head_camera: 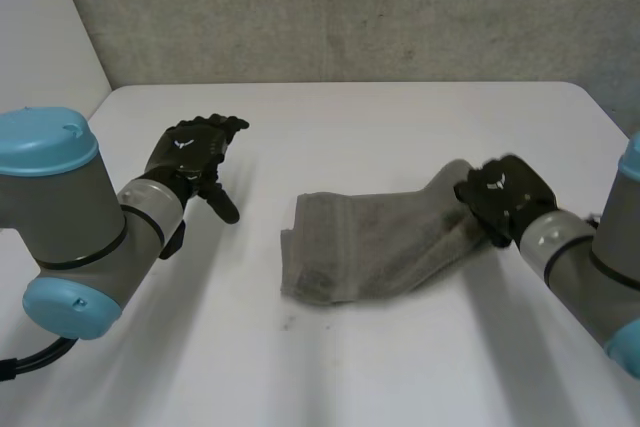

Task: Fold the towel.

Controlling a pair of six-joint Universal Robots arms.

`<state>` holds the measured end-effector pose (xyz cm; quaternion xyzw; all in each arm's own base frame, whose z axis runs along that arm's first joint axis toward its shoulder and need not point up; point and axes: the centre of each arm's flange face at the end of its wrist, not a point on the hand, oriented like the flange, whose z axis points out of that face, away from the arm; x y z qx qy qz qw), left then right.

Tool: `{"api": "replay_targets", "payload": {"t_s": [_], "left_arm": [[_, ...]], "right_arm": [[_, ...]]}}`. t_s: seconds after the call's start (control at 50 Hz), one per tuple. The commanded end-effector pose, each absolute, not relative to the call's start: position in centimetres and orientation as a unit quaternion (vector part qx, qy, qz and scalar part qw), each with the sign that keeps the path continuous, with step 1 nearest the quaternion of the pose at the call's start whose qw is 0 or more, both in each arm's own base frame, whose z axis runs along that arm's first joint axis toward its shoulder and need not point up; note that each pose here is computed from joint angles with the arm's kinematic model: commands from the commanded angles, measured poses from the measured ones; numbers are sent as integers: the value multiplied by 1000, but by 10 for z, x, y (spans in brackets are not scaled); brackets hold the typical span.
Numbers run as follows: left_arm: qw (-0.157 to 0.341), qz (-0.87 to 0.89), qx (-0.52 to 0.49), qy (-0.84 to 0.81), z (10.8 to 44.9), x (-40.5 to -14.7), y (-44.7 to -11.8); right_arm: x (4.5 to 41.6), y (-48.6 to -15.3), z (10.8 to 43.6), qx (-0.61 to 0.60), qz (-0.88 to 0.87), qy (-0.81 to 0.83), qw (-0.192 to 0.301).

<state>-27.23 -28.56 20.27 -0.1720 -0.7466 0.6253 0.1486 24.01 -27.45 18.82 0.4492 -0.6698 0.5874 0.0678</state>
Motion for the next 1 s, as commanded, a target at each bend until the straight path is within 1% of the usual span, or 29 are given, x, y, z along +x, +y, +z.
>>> {"api": "replay_targets", "payload": {"t_s": [0.02, 0.06, 0.08, 0.12, 0.14, 0.16, 0.18, 0.22, 0.26, 0.34, 0.38, 0.4, 0.44, 0.46, 0.5, 0.56, 0.6, 0.62, 0.66, 0.7, 0.78, 0.8, 0.82, 0.88, 0.9, 0.92, 0.94, 0.98, 1.0], "left_arm": [[152, 634, -168, -739, 210, -274, -288], [153, 639, -167, -735, 214, -274, -288], [155, 642, -166, -732, 217, -275, -289], [155, 646, -164, -729, 221, -275, -289], [155, 651, -163, -726, 223, -275, -291], [155, 651, -163, -725, 224, -275, -291], [156, 654, -161, -722, 226, -276, -292], [157, 657, -161, -720, 227, -276, -292], [157, 658, -160, -719, 228, -277, -293], [168, 661, -153, -715, 233, -279, -293], [171, 662, -151, -714, 233, -280, -293], [173, 662, -151, -714, 233, -281, -293], [175, 662, -152, -713, 233, -283, -293], [176, 662, -153, -712, 233, -285, -293], [179, 663, -155, -710, 234, -287, -292], [188, 659, -158, -711, 231, -294, -290], [194, 655, -159, -713, 227, -299, -289], [202, 649, -159, -716, 224, -304, -287], [209, 642, -159, -720, 219, -308, -284], [216, 633, -161, -726, 213, -313, -279], [234, 604, -184, -739, 193, -331, -260], [234, 604, -185, -739, 193, -331, -259], [237, 592, -196, -745, 185, -337, -252], [227, 566, -208, -765, 166, -340, -242], [216, 556, -207, -776, 158, -339, -240], [215, 556, -207, -776, 158, -339, -240], [204, 548, -205, -785, 151, -337, -239], [193, 541, -202, -793, 143, -335, -239], [186, 535, -202, -799, 138, -333, -239]], "right_arm": [[334, -246, 196, 538, 624, -565, -30], [368, -224, 183, 581, 615, -528, -80], [368, -224, 183, 581, 615, -528, -80], [391, -203, 166, 618, 591, -505, -118], [392, -202, 166, 618, 591, -505, -119], [400, -190, 152, 637, 571, -500, -135], [400, -190, 152, 637, 570, -500, -135], [408, -175, 130, 665, 530, -505, -147], [408, -173, 126, 672, 517, -509, -146], [407, -175, 133, 663, 516, -524, -139], [401, -183, 154, 623, 537, -553, -135], [401, -183, 155, 622, 537, -553, -135], [385, -200, 178, 559, 562, -593, -143], [385, -200, 178, 559, 562, -593, -143], [363, -217, 197, 500, 584, -622, -149], [353, -222, 205, 475, 592, -633, -151], [336, -227, 212, 437, 595, -656, -156], [336, -227, 212, 437, 595, -656, -156], [319, -237, 214, 393, 591, -685, -164], [312, -242, 213, 370, 586, -700, -171], [303, -255, 211, 330, 581, -722, -182], [302, -259, 208, 317, 575, -730, -189], [302, -262, 201, 311, 567, -738, -193], [304, -265, 194, 308, 559, -745, -194], [305, -267, 185, 308, 549, -752, -194], [305, -268, 177, 308, 537, -761, -193], [305, -268, 177, 308, 537, -761, -193], [309, -268, 156, 314, 508, -779, -192], [309, -268, 156, 314, 508, -779, -192]]}}
